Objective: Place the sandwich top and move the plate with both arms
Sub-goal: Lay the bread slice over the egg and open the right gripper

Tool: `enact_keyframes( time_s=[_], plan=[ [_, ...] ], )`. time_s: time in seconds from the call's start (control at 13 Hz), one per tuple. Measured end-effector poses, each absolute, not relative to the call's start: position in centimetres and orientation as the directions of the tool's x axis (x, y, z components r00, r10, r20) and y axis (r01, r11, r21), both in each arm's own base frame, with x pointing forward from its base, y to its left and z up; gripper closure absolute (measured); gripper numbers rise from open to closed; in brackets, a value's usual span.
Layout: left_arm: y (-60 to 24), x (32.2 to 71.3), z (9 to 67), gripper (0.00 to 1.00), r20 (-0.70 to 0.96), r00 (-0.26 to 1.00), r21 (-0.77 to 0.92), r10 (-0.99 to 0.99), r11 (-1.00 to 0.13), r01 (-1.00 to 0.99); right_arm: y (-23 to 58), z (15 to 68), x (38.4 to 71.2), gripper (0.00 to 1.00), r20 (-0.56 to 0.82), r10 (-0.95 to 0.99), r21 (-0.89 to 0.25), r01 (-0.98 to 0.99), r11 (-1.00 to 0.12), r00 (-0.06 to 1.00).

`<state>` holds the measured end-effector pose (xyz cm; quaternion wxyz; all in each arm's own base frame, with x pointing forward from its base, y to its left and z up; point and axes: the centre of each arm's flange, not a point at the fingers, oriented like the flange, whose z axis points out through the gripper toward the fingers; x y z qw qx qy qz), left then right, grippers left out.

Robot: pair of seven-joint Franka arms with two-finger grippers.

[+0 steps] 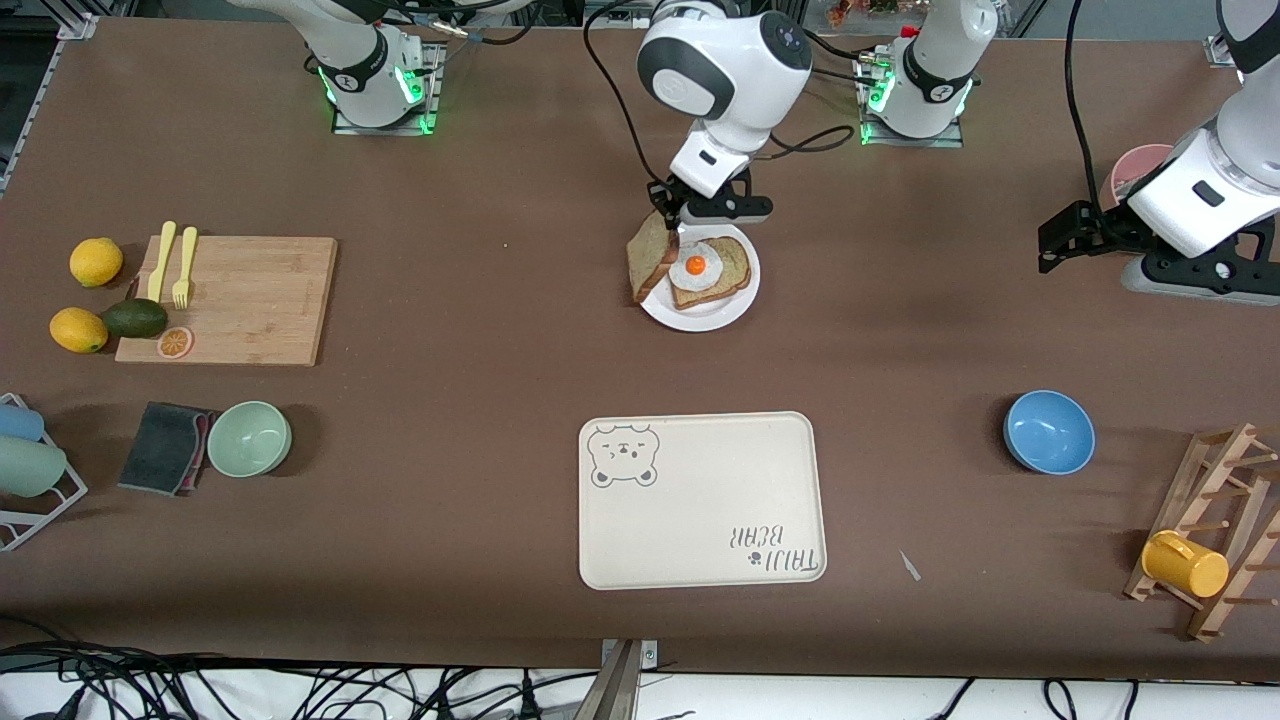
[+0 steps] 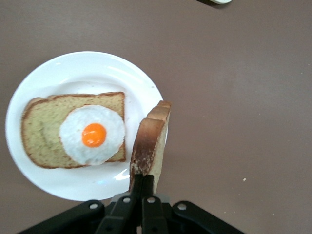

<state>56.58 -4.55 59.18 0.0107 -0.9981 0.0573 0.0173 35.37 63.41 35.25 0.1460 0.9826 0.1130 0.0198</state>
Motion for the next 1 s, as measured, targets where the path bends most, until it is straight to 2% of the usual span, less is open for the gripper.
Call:
enact_keyframes(
  time_s=[0.31,1.0],
  plan=[
    [-4.5,56.6,59.2,0.0,-0.036,0.993,-0.019,-0.114,-0.993,-0.115,64.0,37.2,35.7,0.98,0.029,0.218,0.251,0.204,-0.946,0.976],
    [-4.5,56.6,59.2,0.0,-0.036,0.993,-0.019,-0.114,-0.993,-0.115,64.8,34.4,36.1,0.98,0.022,0.222,0.222,0.212,-0.952,0.975]
  ],
)
